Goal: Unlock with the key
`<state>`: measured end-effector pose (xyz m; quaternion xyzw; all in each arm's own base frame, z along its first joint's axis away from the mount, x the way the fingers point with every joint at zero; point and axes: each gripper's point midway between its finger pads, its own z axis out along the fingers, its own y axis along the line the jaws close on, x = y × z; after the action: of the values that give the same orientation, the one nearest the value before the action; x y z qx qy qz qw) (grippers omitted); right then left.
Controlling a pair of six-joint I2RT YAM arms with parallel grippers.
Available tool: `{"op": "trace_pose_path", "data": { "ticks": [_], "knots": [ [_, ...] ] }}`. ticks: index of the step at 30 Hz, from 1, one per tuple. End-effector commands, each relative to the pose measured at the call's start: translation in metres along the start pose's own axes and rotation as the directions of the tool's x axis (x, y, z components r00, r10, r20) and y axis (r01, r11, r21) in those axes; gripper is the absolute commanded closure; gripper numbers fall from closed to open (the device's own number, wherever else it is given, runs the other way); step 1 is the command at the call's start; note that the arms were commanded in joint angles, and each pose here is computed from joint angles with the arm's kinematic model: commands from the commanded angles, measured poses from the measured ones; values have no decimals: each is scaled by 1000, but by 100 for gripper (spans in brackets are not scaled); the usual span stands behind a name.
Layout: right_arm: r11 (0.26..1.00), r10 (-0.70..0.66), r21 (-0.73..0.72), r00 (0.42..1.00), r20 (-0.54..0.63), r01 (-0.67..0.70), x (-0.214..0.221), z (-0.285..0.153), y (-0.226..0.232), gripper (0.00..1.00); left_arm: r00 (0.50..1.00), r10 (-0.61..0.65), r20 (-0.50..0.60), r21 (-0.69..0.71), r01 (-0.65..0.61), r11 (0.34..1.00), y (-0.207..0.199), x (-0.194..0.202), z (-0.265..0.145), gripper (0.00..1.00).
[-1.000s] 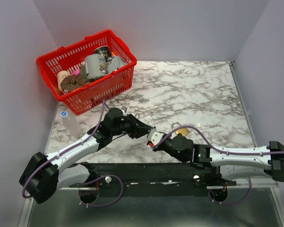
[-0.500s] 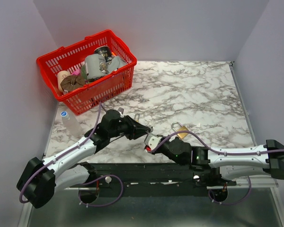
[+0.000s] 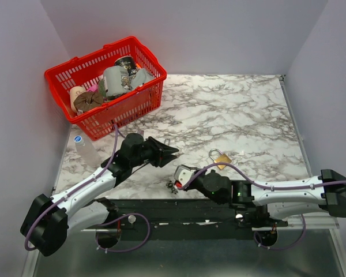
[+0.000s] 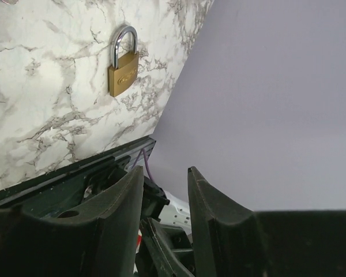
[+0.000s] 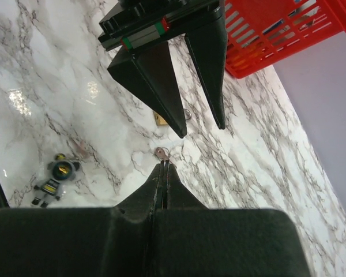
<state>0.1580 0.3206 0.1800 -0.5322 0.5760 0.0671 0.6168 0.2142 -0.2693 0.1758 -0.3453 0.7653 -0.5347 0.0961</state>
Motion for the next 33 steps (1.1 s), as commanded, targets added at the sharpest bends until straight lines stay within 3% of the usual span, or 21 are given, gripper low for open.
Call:
{"op": "trace_pose_path", "data": {
  "ticks": [1, 5, 6, 8, 9, 11, 13, 15, 18, 21, 27, 33],
  "knots": [
    [998, 23, 57, 1000, -11, -23, -2, 1, -7, 99, 999, 17, 37, 3, -17, 1000, 1, -6, -3, 55],
    [986, 165, 8, 986, -3, -165, -1, 2, 8, 99, 974, 172, 148, -77, -162, 984, 15, -39, -1, 39],
    [978, 210, -13, 978, -7, -211, -2, 4, 13, 99, 945, 284, 163, -128, -265, 956, 24, -52, 1, 36],
    [930, 354, -85, 934, -50, -357, 1, 7, 31, 99, 903, 377, 206, -195, -339, 920, 26, -76, -3, 27],
    [912, 390, -105, 918, -74, -396, 5, 9, 40, 94, 861, 472, 190, -238, -426, 873, 31, -84, -2, 25],
    [837, 502, -169, 854, -138, -520, 8, 13, 60, 83, 826, 536, 175, -288, -478, 830, 31, -93, -6, 17],
    [782, 558, -191, 803, -209, -593, 14, 20, 75, 62, 795, 592, 130, -294, -539, 789, 33, -96, -9, 13],
    [755, 572, -199, 776, -264, -624, 24, 26, 84, 48, 783, 614, 104, -279, -569, 773, 32, -96, -13, 11],
    [703, 600, -202, 722, -345, -682, 42, 37, 89, 36, 745, 663, 74, -269, -626, 732, 33, -95, -19, 6],
    [710, 582, -200, 723, -373, -675, 47, 43, 90, 28, 717, 695, 53, -255, -663, 704, 34, -90, -25, 1],
    [725, 514, -208, 717, -472, -657, 64, 55, 109, 25, 708, 702, 76, -269, -663, 698, 45, -90, -33, 1],
    [743, 506, -122, 672, -541, -658, 82, 61, 112, 25, 713, 692, 112, -260, -651, 713, 48, -88, -41, 1]
  ]
}}
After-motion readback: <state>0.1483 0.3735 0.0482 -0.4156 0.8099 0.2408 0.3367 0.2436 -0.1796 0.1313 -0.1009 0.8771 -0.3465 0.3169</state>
